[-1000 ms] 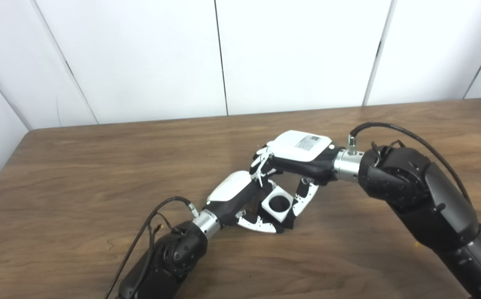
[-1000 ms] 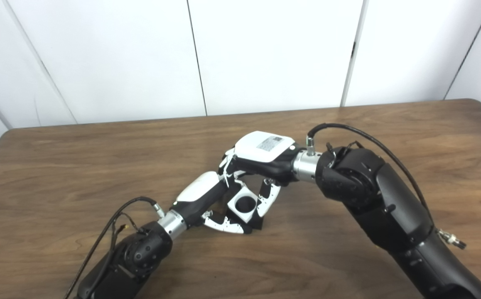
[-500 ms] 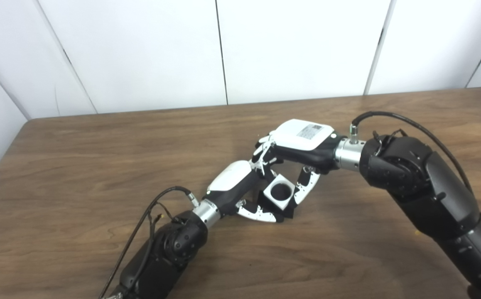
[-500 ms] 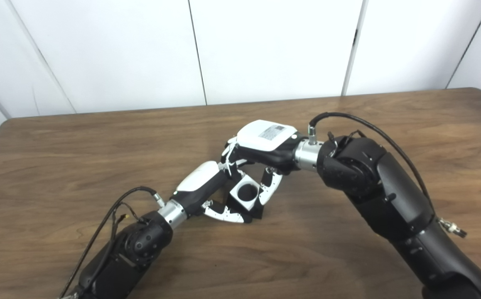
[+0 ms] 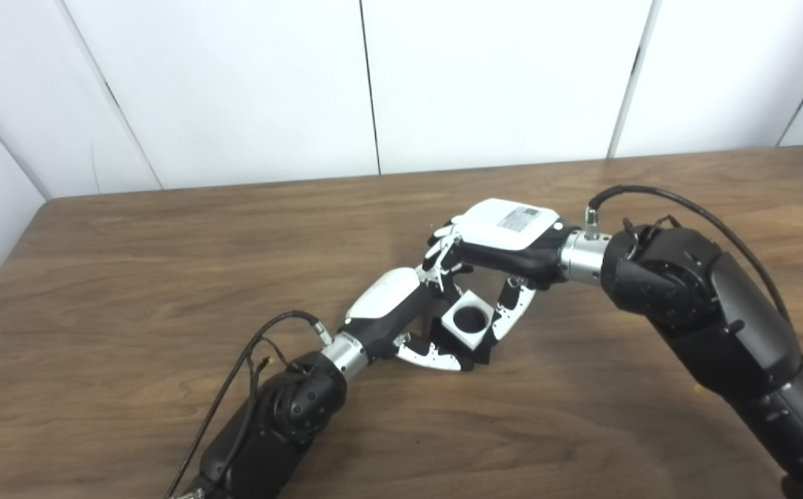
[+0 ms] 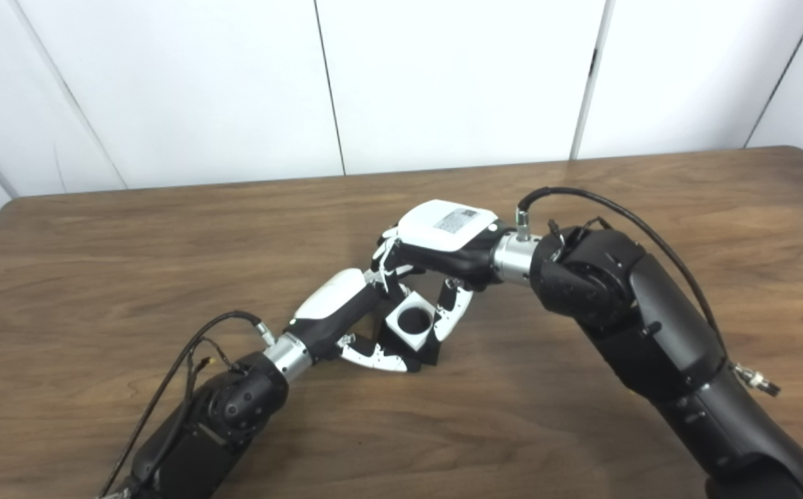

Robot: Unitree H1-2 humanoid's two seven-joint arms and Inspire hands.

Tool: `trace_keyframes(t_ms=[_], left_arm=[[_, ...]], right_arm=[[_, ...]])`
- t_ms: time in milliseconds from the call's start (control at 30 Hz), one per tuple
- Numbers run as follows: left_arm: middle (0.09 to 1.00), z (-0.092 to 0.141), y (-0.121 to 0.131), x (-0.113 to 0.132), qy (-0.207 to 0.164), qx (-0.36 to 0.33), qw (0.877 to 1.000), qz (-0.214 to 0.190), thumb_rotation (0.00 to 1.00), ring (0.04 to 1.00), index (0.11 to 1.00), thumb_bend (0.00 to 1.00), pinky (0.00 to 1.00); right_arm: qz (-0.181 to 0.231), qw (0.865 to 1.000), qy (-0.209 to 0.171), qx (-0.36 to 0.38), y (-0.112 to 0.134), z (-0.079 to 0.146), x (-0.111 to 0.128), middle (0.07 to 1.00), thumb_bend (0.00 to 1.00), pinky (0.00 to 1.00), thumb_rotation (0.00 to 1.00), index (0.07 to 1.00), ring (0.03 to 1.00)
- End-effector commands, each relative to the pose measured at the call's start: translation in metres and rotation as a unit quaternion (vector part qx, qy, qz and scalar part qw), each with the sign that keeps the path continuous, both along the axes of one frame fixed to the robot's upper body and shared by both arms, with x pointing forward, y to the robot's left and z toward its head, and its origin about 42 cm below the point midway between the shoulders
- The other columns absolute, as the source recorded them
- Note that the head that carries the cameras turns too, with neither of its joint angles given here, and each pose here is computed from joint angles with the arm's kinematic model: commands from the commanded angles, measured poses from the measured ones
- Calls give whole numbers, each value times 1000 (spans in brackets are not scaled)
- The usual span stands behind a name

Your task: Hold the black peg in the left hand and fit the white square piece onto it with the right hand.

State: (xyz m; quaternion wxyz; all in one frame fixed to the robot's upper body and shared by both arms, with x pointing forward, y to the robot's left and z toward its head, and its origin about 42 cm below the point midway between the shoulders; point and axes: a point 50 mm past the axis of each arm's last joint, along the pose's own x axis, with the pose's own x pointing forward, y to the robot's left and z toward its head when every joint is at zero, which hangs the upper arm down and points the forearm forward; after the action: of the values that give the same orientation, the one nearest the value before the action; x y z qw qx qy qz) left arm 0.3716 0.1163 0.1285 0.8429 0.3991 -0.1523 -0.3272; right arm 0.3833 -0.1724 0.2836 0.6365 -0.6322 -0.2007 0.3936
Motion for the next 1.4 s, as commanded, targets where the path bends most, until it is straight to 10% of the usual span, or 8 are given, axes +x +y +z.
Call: trace_keyframes(t_ms=[0, 267, 867, 1367], left_arm=[[946, -30, 8, -12, 40, 79, 996, -3, 87, 1000, 493, 517, 1000], [948, -28, 8, -12, 41, 81, 996, -3, 88, 1000, 493, 517, 1000], [946, -28, 8, -12, 42, 82, 996, -3, 89, 1000, 493, 517, 1000], [946, -30, 12, -11, 40, 79, 996, -5, 87, 1000, 492, 518, 1000]], right_arm=[[-2, 1000, -29, 11, -3, 22, 4, 821, 521, 938, 149, 488, 904], [-18, 1000, -10, 5, -3, 24, 2, 897, 931, 964, 380, 810, 931], [-24, 1000, -7, -2, -6, 27, 2, 913, 940, 964, 378, 828, 939], [-51, 996, -65, 37, -35, 80, 20, 865, 822, 870, 252, 775, 883]])
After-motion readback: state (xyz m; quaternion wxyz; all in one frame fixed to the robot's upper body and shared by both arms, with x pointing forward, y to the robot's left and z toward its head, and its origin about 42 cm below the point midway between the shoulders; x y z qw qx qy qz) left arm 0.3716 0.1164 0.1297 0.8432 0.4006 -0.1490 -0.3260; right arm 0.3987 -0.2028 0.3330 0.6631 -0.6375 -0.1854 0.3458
